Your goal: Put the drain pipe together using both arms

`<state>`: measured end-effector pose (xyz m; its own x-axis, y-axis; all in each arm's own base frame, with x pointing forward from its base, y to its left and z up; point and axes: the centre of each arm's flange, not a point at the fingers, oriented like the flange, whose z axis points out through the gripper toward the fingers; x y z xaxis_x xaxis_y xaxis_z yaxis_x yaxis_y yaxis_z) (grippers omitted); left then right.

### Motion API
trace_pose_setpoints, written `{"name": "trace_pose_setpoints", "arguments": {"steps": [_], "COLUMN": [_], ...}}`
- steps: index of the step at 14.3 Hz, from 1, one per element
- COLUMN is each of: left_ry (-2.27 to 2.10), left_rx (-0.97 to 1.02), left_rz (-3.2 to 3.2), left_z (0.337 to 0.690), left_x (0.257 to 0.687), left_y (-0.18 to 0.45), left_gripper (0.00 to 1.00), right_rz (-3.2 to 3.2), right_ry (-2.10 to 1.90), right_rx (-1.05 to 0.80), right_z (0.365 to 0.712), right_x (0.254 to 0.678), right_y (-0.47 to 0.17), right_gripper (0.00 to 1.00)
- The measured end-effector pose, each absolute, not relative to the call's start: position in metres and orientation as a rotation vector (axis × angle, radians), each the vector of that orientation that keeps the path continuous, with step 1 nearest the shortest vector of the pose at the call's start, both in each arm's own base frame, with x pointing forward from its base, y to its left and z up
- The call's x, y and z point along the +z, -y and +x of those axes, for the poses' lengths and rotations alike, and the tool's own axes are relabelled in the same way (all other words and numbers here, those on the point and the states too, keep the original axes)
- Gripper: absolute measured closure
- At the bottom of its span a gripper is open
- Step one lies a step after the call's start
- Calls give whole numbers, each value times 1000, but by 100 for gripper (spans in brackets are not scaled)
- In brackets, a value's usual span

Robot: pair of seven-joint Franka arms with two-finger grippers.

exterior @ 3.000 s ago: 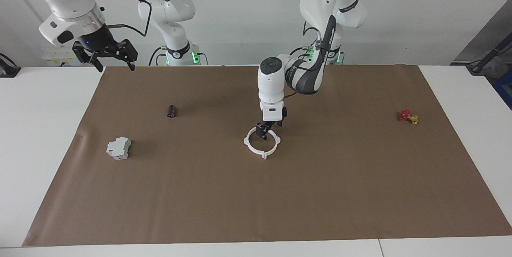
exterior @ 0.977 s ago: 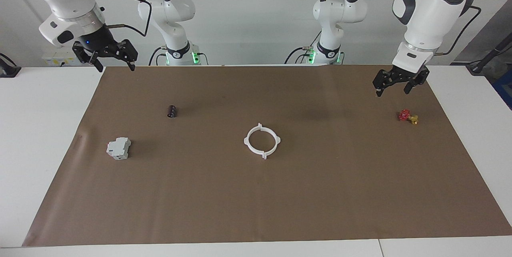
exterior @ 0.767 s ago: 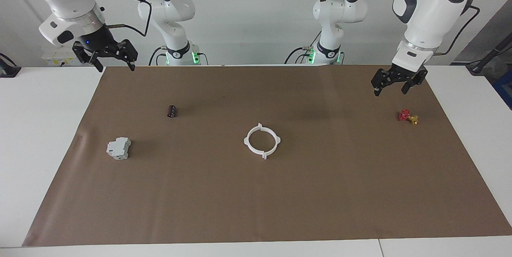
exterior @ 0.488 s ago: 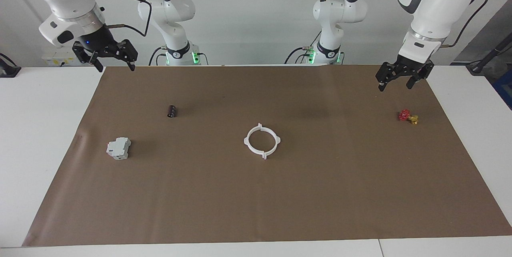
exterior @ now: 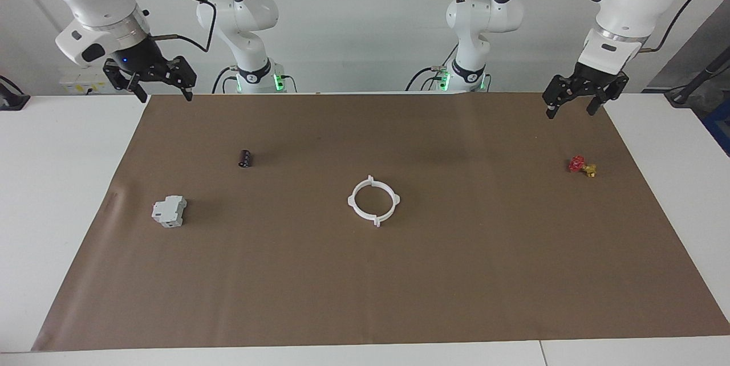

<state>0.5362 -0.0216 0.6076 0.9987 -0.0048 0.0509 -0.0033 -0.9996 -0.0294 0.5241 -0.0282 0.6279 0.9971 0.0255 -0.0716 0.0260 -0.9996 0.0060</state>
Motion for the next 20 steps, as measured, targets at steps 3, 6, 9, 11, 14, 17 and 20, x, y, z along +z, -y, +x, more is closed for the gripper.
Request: {"name": "trace_pose_setpoints", "arguments": {"steps": [3, 6, 9, 11, 14, 17, 20], "left_ry": [-7, -20, -25, -29, -71, -90, -110], "left_rx": [-21, -21, -1, 2, 4, 2, 2], "left_rz": [-3107, -3106, -3105, -3105, -3105, -3104, -3104], "left_z": [543, 545, 546, 546, 546, 546, 547], "left_x": [620, 635, 631, 630, 630, 630, 630], "left_y": [24, 30, 30, 28, 23, 19, 15], "left_gripper": [0, 0, 0, 0, 0, 0, 0], "right_rz": [3132, 3132, 3132, 3133, 3133, 3133, 3133], "right_ry": [-40, -40, -40, -40, -40, -40, -40], "right_rx": [-112, -112, -111, -109, -105, -104, -104], "right_z": [524, 524, 524, 524, 523, 522, 522], "right_x": [628, 628, 628, 629, 630, 631, 631], "right_y": [28, 28, 28, 28, 28, 28, 28], "right_gripper": [0, 0, 0, 0, 0, 0, 0]}}
